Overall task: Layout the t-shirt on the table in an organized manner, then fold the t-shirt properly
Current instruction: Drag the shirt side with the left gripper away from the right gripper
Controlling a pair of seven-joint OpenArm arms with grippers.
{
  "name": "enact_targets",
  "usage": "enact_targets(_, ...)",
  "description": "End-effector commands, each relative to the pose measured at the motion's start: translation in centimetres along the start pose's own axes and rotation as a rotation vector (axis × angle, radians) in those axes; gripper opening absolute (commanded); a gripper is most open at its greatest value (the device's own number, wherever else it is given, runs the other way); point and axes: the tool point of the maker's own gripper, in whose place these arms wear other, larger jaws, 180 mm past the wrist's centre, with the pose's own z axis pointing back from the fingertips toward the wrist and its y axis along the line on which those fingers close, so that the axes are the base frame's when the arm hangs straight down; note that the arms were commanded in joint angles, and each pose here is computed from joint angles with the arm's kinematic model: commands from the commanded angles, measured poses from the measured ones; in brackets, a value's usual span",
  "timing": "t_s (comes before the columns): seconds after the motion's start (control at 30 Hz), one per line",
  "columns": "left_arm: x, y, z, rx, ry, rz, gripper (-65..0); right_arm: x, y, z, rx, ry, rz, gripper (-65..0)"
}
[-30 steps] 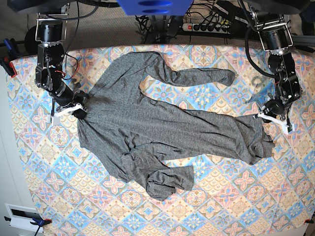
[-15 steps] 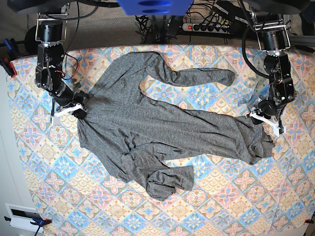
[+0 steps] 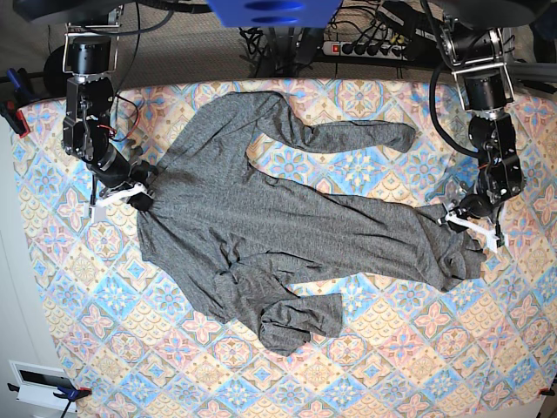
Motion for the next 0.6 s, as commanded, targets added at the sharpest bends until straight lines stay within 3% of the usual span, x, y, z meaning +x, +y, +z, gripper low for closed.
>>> enact_targets(0.0, 2.5, 0.0, 0.7, -0.004, -0.063, -0.008, -34.3, -4.0, -1.3, 0.2, -0.058, 0.163, 0.014, -64.9)
enact_targets(0.1, 2.5, -0.1, 0.7, -0.005, -0.063, -0.007, -35.5, -4.0, -1.3, 0.2, -0.058, 0.163, 0.014, -64.9)
enact_targets(0.17, 2.5, -0.1, 0.7, -0.005, -0.065, -0.007, -39.9, -4.0, -1.3, 0.2, -0.058, 0.163, 0.014, -64.9)
enact_targets(0.37, 3.6, 0.2, 0.7, 0.004, -0.14, -0.001, -65.0, -4.0, -1.3, 0.2, -0.058, 0.163, 0.014, -64.9)
enact_targets(0.57, 3.7, 0.1, 0.8, 0.001, -0.142, 0.0, -65.0, -4.0, -1.3, 0.2, -0.058, 0.163, 0.014, -64.9)
